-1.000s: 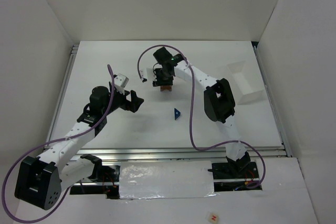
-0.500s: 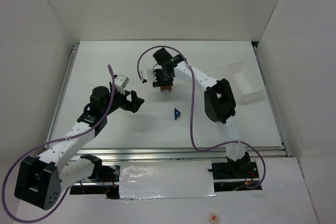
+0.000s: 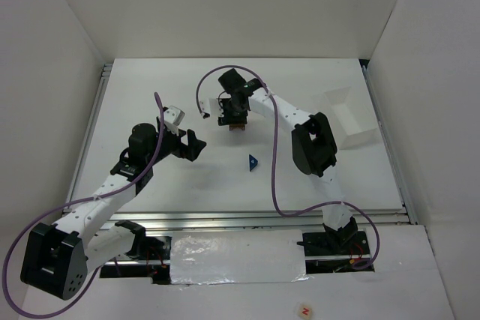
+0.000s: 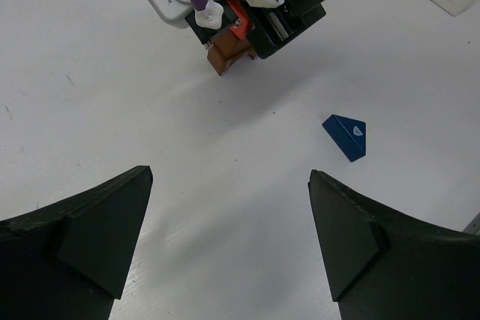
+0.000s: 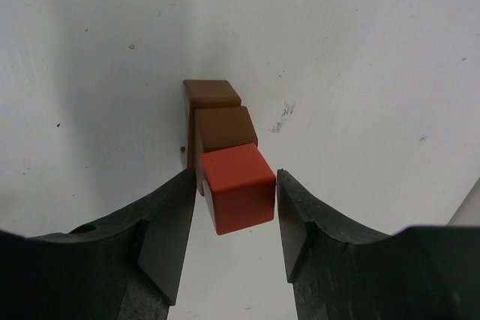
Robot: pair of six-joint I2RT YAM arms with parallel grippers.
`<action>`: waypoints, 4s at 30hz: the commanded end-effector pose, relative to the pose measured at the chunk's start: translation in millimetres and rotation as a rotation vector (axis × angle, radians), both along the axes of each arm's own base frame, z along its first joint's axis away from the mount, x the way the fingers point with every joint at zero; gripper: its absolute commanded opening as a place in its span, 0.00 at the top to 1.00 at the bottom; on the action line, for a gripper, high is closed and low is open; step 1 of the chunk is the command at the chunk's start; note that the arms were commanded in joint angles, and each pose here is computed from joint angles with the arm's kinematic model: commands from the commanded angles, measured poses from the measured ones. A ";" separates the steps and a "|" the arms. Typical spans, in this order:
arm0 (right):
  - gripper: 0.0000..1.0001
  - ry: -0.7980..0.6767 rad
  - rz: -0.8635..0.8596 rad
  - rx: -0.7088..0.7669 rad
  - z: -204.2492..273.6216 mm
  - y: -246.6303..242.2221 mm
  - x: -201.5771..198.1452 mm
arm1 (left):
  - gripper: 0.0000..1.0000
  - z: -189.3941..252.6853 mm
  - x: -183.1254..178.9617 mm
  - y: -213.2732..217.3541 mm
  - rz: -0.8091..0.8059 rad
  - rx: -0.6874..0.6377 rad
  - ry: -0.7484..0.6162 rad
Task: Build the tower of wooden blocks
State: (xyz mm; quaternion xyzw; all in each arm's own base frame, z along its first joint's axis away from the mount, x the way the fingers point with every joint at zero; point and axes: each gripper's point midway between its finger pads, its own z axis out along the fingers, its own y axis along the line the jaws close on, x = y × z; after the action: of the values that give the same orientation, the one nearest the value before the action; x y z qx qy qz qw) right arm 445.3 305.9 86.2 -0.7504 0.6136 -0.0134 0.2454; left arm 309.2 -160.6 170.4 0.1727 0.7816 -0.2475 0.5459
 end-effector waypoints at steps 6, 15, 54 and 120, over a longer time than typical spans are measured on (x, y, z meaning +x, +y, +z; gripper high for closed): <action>0.44 -0.054 -0.012 0.074 31.9 11.2 1.0 | 0.01 13.1 2.5 -4.0 -0.021 -0.007 -0.052; 0.00 -0.105 0.019 0.156 55.2 16.3 -5.2 | 0.01 13.3 1.7 -5.0 -0.023 -0.011 -0.056; 0.00 -0.320 -1.762 1.342 153.5 -252.8 -118.1 | 0.01 -21.1 -27.0 -135.3 -0.092 0.045 0.313; 0.00 0.006 -1.571 1.392 109.8 -236.8 -158.7 | 1.00 -63.7 -14.0 -197.4 -0.090 0.229 0.250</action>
State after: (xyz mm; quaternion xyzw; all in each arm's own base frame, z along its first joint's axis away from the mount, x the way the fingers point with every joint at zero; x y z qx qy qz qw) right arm 288.6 49.2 187.5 0.1939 0.8091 0.1280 0.5399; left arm 285.7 -342.0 52.9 0.2546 0.8947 -0.1434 0.3377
